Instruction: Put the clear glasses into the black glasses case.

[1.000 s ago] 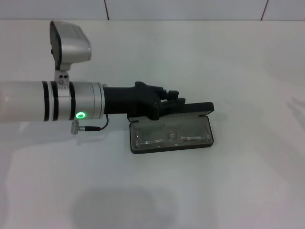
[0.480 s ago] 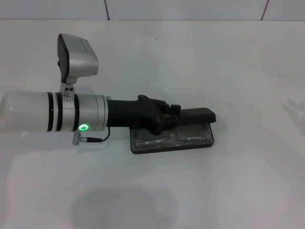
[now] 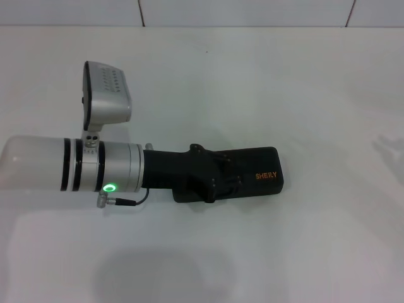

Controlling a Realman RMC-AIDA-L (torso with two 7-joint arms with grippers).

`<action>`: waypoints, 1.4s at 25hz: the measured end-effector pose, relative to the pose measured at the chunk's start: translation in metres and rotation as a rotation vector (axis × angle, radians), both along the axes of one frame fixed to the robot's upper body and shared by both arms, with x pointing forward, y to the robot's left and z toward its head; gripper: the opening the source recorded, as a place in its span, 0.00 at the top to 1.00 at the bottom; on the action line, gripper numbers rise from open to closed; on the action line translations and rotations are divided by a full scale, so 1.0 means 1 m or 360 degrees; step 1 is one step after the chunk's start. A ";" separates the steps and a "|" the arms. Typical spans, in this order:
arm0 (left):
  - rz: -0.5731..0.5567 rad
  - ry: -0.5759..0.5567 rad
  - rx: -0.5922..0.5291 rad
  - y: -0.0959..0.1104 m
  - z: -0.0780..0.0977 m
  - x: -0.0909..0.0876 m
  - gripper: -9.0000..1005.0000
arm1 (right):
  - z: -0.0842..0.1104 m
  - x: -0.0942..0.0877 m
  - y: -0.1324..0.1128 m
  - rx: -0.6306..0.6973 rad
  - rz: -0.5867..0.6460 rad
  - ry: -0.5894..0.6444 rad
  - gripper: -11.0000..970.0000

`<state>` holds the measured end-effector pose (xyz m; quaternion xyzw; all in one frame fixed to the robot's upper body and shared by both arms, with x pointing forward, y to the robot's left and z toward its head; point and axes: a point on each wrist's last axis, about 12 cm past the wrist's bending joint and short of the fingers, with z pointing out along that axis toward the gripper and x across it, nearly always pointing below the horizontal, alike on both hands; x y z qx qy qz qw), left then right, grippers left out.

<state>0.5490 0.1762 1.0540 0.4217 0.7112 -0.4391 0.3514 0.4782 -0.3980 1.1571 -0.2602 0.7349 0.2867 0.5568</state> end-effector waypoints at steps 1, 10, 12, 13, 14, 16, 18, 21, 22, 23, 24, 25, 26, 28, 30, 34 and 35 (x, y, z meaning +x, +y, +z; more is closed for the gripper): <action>-0.0023 -0.0018 -0.0038 -0.001 0.003 -0.001 0.70 | 0.000 0.000 0.000 0.0000 0.0000 0.0001 0.85; -0.0366 -0.0188 -0.0343 0.007 0.047 -0.013 0.69 | -0.014 0.002 0.026 0.0086 0.0318 -0.0064 0.85; -0.0414 -0.0248 -0.0390 0.020 0.057 -0.017 0.69 | -0.019 0.001 0.038 0.0126 0.0446 -0.0102 0.85; -0.0416 -0.0288 -0.0422 0.027 0.060 -0.020 0.69 | -0.021 0.002 0.045 0.0154 0.0520 -0.0124 0.85; -0.0410 -0.0331 -0.0453 0.035 0.063 -0.024 0.69 | -0.023 0.002 0.051 0.0178 0.0577 -0.0137 0.82; -0.0421 -0.0377 -0.0497 0.051 0.068 -0.031 0.69 | -0.026 0.005 0.064 0.0232 0.0681 -0.0148 0.75; -0.0449 -0.0335 -0.0511 0.066 0.073 -0.034 0.69 | -0.031 0.008 0.083 0.0286 0.0828 -0.0157 0.69; -0.0402 -0.0220 -0.0538 0.085 0.081 -0.035 0.68 | -0.036 0.010 0.104 0.0305 0.0993 -0.0153 0.57; -0.0370 -0.0200 -0.0551 0.089 0.082 -0.035 0.67 | -0.037 0.011 0.111 0.0307 0.1035 -0.0154 0.53; -0.0330 -0.0188 -0.0560 0.094 0.083 -0.035 0.66 | -0.037 0.011 0.117 0.0313 0.1067 -0.0158 0.49; -0.0307 -0.0182 -0.0563 0.098 0.084 -0.035 0.64 | -0.038 0.011 0.122 0.0318 0.1093 -0.0162 0.44; -0.0286 -0.0174 -0.0559 0.102 0.084 -0.036 0.63 | -0.039 0.012 0.127 0.0322 0.1111 -0.0171 0.42; -0.0278 -0.0165 -0.0552 0.104 0.084 -0.036 0.62 | -0.040 0.012 0.133 0.0323 0.1132 -0.0176 0.40; -0.0265 -0.0146 -0.0540 0.108 0.084 -0.037 0.55 | -0.042 0.015 0.142 0.0310 0.1143 -0.0186 0.36; -0.0259 -0.0136 -0.0533 0.110 0.082 -0.039 0.47 | -0.043 0.018 0.150 0.0301 0.1146 -0.0192 0.31; -0.0271 -0.0129 -0.0511 0.111 0.080 -0.040 0.33 | -0.040 0.022 0.156 0.0320 0.1147 -0.0236 0.23; -0.0276 -0.0122 -0.0499 0.111 0.079 -0.041 0.29 | -0.039 0.022 0.157 0.0324 0.1147 -0.0246 0.21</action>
